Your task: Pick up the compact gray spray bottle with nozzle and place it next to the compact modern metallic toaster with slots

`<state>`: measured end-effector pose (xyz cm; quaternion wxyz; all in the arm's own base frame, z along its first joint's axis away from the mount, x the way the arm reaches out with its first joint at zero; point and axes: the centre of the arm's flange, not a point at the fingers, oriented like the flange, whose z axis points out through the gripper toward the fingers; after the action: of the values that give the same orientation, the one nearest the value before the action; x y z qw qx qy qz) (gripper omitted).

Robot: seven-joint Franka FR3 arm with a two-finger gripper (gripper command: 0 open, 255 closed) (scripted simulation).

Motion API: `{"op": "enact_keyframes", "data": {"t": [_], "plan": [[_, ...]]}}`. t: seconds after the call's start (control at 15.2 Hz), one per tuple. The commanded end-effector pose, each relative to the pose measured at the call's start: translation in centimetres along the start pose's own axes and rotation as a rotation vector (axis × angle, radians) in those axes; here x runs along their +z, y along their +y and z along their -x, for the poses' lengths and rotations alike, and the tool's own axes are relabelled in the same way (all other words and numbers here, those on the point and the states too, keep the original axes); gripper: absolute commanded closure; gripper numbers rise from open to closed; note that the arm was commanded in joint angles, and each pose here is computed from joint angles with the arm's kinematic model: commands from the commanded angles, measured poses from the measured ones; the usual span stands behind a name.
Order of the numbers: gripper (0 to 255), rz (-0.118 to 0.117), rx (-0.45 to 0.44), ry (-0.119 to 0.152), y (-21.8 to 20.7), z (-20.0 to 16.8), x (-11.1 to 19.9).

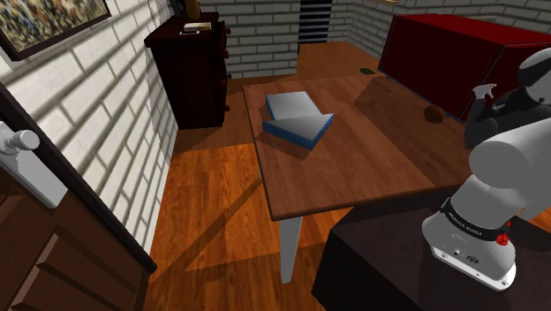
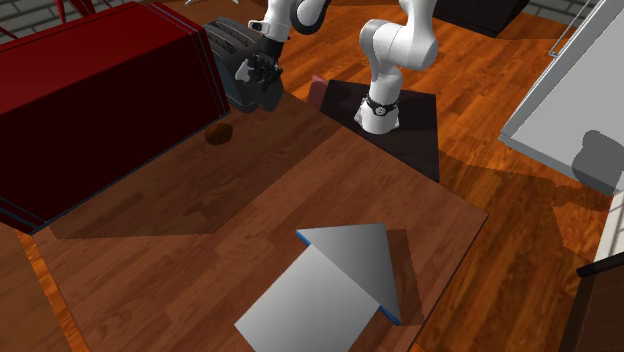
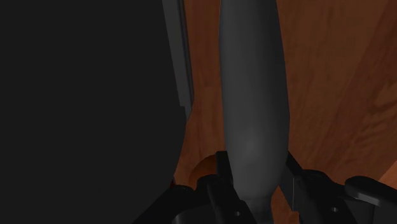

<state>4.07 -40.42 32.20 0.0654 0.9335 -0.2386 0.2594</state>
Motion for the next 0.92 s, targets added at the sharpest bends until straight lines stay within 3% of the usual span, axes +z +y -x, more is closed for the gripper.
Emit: {"op": "enact_keyframes", "data": {"t": [0.0,0.53,0.59,0.86], "plan": [[255,0.001,0.0,0.0,0.01,0.5,0.86],[255,0.001,0.0,0.0,0.01,0.72,1.22],[0,0.001,0.0,0.0,-0.08,0.71,1.3],[0,0.001,0.0,0.0,-0.01,0.68,1.35]]}}
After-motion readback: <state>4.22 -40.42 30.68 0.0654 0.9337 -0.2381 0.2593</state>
